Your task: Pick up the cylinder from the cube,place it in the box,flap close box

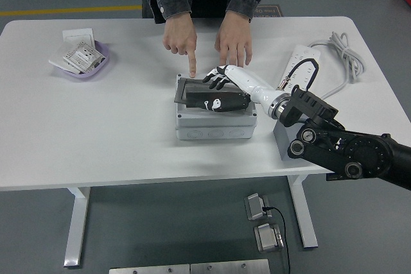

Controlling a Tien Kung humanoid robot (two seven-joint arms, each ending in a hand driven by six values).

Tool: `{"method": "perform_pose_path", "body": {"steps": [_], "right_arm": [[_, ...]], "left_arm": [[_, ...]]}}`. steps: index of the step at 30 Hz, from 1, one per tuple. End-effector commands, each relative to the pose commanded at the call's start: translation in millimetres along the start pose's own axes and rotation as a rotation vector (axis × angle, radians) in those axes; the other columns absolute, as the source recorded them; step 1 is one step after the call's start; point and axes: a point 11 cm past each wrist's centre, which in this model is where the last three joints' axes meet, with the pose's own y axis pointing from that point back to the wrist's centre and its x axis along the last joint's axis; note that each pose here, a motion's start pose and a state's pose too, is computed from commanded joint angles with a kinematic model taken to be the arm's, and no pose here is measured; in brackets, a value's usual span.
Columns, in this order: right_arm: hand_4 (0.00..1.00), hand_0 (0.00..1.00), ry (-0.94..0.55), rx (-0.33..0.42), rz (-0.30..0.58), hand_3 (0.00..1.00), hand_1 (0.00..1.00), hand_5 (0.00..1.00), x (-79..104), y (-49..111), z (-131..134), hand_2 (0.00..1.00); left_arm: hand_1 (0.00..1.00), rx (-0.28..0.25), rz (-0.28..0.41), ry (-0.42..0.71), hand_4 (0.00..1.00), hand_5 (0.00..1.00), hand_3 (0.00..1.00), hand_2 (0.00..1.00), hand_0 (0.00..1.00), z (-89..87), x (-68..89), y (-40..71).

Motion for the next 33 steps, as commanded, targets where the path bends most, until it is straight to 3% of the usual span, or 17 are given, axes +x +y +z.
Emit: {"method": "perform_pose_path", "body": {"steps": [7,17,25,28,33], "right_arm": [[0.939,0.743,0.003,-0.006,0.01,0.719,0.616,0.565,4.6,4.9,4,0.625],[0.942,0.742,0.078,-0.042,0.119,0.722,0.616,0.576,50.8,13.0,22,0.627],[0.943,0.738,0.139,-0.092,0.21,0.713,0.594,0.577,76.2,33.9,37,0.615],[0.943,0.738,0.119,-0.098,0.267,0.713,0.594,0.577,83.0,44.2,42,0.615],[0.947,0.735,-0.041,-0.076,0.367,0.709,0.592,0.588,90.5,59.6,46,0.615]], "left_arm": [[0.651,0.002,-0.003,0.0,0.632,0.15,0.626,0.604,0.629,-1.4,-1.8,-0.1],[0.65,0.022,-0.001,-0.003,0.629,0.147,0.626,0.604,0.629,-10.6,-1.3,-0.9],[0.65,0.022,-0.004,-0.004,0.628,0.146,0.625,0.603,0.629,-10.4,-2.9,-1.0],[0.65,0.023,-0.004,-0.002,0.628,0.146,0.625,0.603,0.629,-11.2,-2.8,-1.1],[0.65,0.027,-0.003,0.005,0.628,0.146,0.625,0.603,0.629,-13.9,-2.2,-1.3]]}}
